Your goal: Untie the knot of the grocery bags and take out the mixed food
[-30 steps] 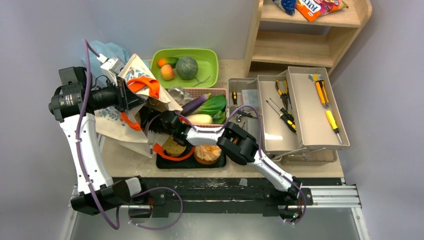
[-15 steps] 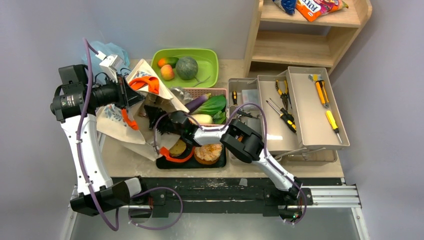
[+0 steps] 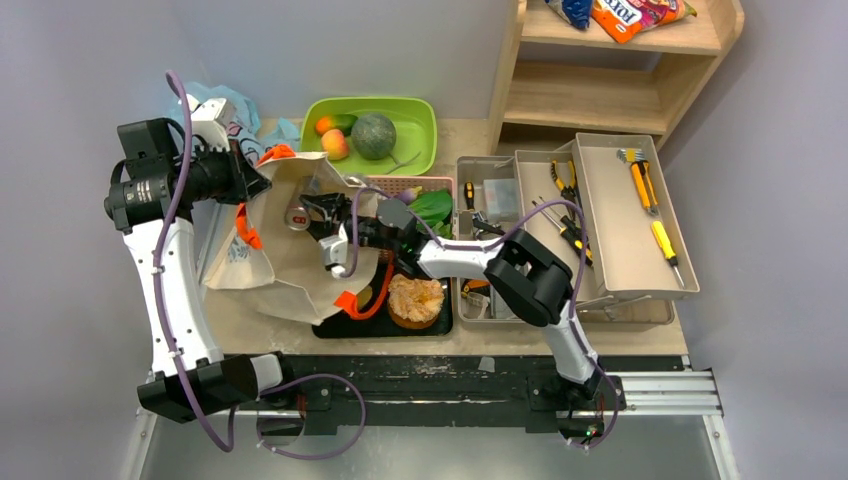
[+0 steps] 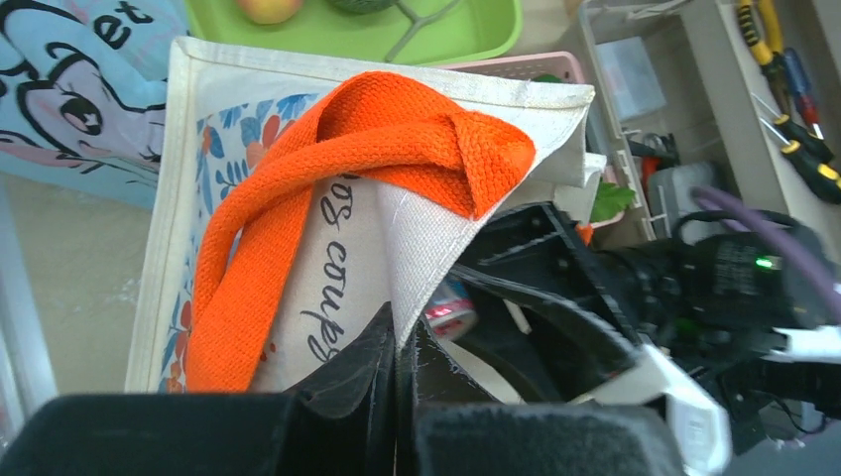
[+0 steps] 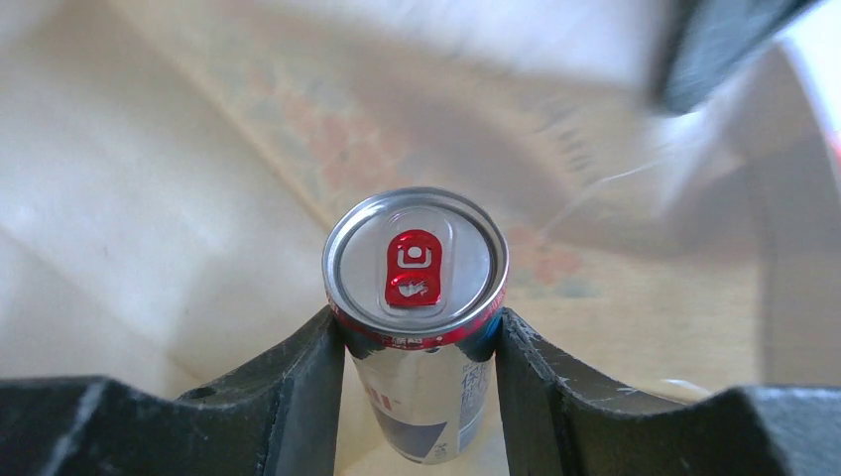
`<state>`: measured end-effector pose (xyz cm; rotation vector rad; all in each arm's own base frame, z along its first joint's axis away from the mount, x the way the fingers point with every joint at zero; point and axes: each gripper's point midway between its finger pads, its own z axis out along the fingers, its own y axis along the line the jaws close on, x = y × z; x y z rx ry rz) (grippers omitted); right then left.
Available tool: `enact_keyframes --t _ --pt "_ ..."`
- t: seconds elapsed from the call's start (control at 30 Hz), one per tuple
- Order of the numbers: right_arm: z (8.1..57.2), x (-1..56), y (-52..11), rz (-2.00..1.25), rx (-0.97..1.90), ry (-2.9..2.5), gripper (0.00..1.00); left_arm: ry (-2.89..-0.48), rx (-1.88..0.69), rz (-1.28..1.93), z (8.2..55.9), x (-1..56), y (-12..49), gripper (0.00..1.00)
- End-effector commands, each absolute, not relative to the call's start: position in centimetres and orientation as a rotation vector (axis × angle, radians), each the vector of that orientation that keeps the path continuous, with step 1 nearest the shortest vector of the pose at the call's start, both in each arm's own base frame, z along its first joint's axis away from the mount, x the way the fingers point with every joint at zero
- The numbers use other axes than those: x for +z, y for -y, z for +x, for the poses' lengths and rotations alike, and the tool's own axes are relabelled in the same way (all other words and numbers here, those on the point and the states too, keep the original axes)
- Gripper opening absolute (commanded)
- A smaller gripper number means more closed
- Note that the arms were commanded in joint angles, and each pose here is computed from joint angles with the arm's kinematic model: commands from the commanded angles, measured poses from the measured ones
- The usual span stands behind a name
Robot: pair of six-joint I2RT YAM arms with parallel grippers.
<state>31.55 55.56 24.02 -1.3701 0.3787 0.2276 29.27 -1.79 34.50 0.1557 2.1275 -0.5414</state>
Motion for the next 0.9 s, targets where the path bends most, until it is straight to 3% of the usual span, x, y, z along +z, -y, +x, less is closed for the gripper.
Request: enact_keyframes --t 0.0,0.37,0.77,0.8,0.87 --pt "27.2 35.4 -54.0 -1.125 0.512 -0.319 0.0 -2.072 -0.396 0.112 30.5 36.2 0.0 0.0" --pt "25.1 39.6 -54.2 -1.049 0.961 -0.601 0.0 -2.142 -0.122 -0.057 30.9 34.6 -5.7 0.0" --pt "25.2 42.9 -54.5 -0.936 1.15 -0.734 0.0 -2.253 0.039 -0.199 30.8 31.9 -13.0 0.0" --pt "25.2 43.1 -54.5 -0.926 1.167 -0.745 0.0 -2.273 0.05 -0.2 30.8 31.2 -13.4 0.04" --pt "25.2 43.5 -54.5 -0.911 1.183 -0.76 0.0 -2.317 0.03 -0.2 30.9 30.4 -13.7 0.37"
